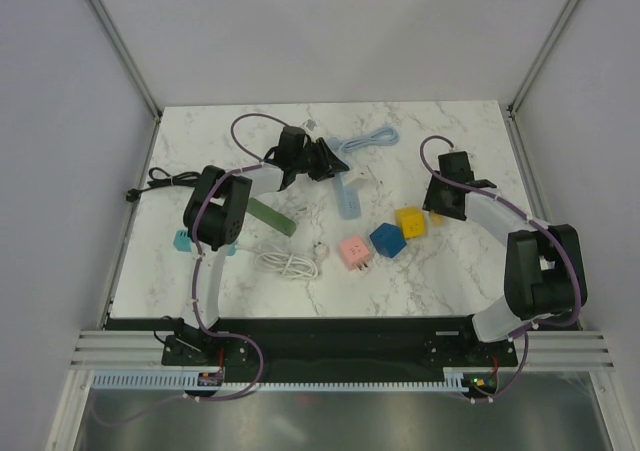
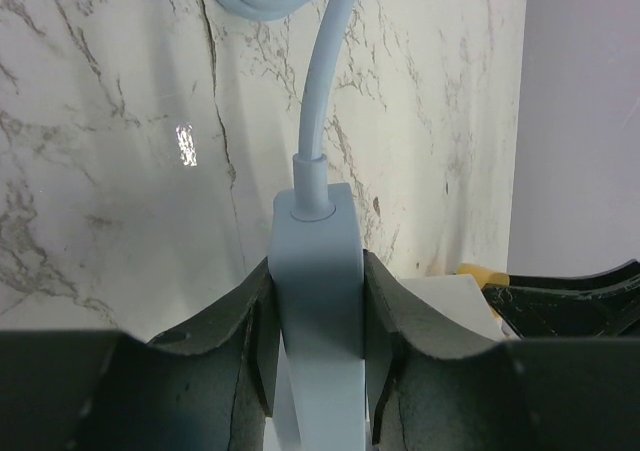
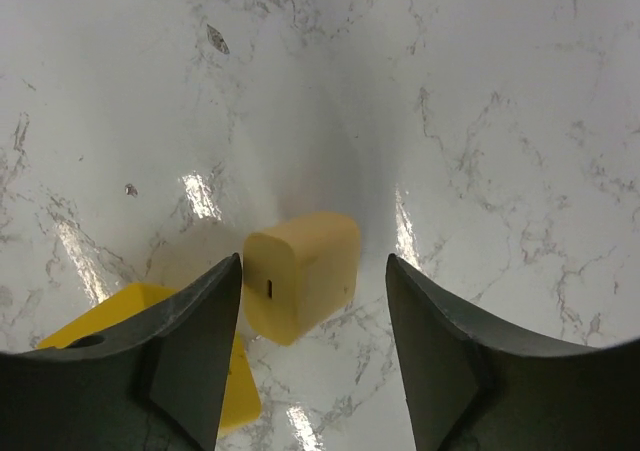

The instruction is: Pull the plug off the socket

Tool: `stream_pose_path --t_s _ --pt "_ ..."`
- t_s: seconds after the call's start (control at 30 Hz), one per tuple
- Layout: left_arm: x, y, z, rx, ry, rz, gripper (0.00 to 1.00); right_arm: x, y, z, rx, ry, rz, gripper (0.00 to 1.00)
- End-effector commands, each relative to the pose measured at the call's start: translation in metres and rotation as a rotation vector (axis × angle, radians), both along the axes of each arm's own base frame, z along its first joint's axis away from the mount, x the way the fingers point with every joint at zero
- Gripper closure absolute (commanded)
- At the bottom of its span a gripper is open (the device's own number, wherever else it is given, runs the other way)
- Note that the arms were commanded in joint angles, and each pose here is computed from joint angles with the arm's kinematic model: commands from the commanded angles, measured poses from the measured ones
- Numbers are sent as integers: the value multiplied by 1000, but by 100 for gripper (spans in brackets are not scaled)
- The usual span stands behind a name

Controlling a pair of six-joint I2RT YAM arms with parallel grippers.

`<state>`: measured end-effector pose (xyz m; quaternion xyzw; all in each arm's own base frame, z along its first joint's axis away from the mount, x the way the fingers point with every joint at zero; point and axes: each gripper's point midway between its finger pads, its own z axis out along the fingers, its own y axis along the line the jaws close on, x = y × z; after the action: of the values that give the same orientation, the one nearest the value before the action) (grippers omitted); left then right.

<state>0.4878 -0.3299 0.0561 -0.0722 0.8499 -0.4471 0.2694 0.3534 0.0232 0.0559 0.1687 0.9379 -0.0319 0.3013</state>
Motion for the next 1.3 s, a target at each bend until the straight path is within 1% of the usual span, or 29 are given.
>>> stream_pose_path --t_s 0.0,0.03,0.1,0.13,0.17,0.3,0.4,0.5,0.53,0.7,0.73,0.8,0.83,1.07,1.17,1.27 --pt "-2 3 -10 36 -63 -55 98 15 1 18 0 -68 8 32" --pt "-2 4 -10 34 -63 -54 98 16 1 21 -4 -74 9 25" --pt "-1 3 -8 28 -67 -57 98 21 2 30 -9 -98 19 20" --pt "-1 3 -8 28 -68 -57 98 24 1 35 -11 -111 22 15" --pt "0 3 -7 26 -68 -56 98 28 3 43 -6 -130 25 13" --pt "-1 1 -6 18 -68 -64 98 41 16 59 44 -175 67 10" --pt "0 1 -8 18 -64 -63 98 56 33 72 117 -238 96 2" --pt "0 0 -6 14 -68 -65 98 70 60 80 194 -296 172 2" --pt "0 -1 -6 13 -67 -68 98 71 74 76 210 -290 208 2" --pt "2 -2 -2 8 -76 -81 98 88 121 77 206 -305 331 2" --pt "1 -3 -2 9 -77 -82 98 87 139 74 232 -299 383 2" --pt "1 -2 -2 11 -78 -81 98 92 155 78 270 -336 429 2" --pt "1 -2 -1 9 -77 -81 98 90 167 74 299 -332 460 2" --pt "2 -4 1 9 -82 -98 98 98 202 71 426 -368 541 2" --pt "3 -4 1 11 -80 -102 98 99 208 71 439 -385 556 2" --pt "3 -6 2 7 -80 -108 98 100 211 65 451 -372 571 2"
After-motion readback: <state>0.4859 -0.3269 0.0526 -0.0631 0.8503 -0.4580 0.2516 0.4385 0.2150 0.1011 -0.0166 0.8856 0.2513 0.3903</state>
